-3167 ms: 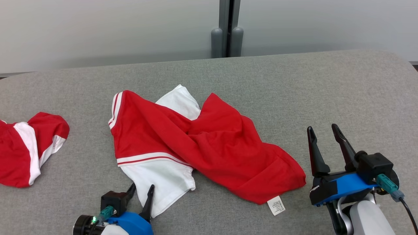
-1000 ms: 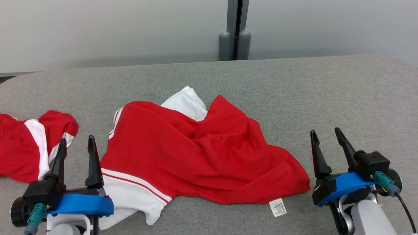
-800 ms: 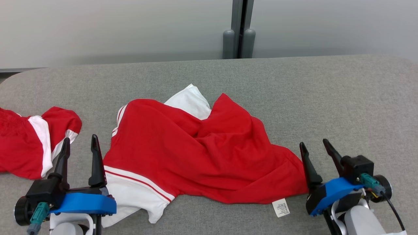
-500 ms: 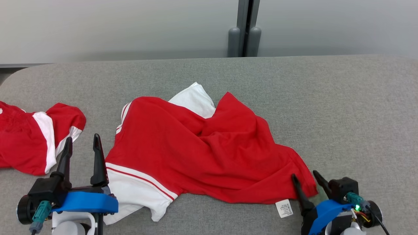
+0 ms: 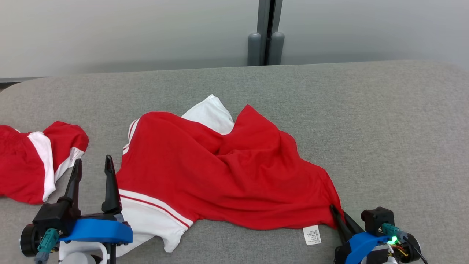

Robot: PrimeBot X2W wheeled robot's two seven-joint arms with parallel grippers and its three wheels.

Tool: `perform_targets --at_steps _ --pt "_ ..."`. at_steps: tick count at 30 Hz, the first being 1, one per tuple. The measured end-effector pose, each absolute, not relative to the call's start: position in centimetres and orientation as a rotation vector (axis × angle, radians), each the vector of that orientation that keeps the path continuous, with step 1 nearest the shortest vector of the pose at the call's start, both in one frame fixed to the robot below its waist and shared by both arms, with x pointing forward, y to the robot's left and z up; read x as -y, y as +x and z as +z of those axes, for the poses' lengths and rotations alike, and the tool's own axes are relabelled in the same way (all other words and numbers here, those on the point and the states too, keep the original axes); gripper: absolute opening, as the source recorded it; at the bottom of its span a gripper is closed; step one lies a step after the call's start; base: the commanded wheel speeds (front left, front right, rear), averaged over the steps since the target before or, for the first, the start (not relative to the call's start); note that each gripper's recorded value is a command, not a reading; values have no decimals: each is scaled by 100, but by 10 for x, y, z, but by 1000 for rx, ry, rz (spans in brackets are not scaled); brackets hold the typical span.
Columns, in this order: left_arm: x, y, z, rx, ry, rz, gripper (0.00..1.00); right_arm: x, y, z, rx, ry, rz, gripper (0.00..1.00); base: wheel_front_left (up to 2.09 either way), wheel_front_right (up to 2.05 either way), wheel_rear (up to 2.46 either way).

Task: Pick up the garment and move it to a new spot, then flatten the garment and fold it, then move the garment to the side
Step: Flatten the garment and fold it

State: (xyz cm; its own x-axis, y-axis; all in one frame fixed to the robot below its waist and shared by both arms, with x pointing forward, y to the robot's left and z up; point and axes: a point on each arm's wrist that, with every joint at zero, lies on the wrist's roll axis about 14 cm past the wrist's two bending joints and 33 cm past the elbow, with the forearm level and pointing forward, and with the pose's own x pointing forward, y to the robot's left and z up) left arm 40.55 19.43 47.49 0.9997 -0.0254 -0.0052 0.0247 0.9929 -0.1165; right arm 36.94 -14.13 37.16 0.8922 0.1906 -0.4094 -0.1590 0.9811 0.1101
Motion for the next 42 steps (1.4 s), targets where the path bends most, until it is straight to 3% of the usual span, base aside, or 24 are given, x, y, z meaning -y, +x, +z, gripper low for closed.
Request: perform_targets --at_steps 17,18,19,20,21,29,36,42 --pt "-175 410 469 -24 -136 -70 100 174 311 367 -543 164 119 0 0 0 0" --pt "-175 410 469 -26 -137 -73 100 174 310 369 -543 173 120 15 0 0 0" --pt "-175 410 469 -27 -135 -73 100 176 312 373 -526 173 117 63 0 0 0" --pt "-175 410 469 -26 -134 -73 100 180 316 379 -505 169 111 87 0 0 0" --pt "-176 410 469 -25 -134 -71 100 184 319 384 -487 159 105 100 0 0 0" --pt "-186 407 471 -20 -126 -44 100 199 367 443 -280 54 117 100 0 0 0" --pt "-192 408 469 -23 -124 -26 100 154 418 488 -176 -52 266 100 0 0 0" --pt "-197 411 470 -19 -128 -14 100 115 450 485 -202 -119 380 100 0 0 0"
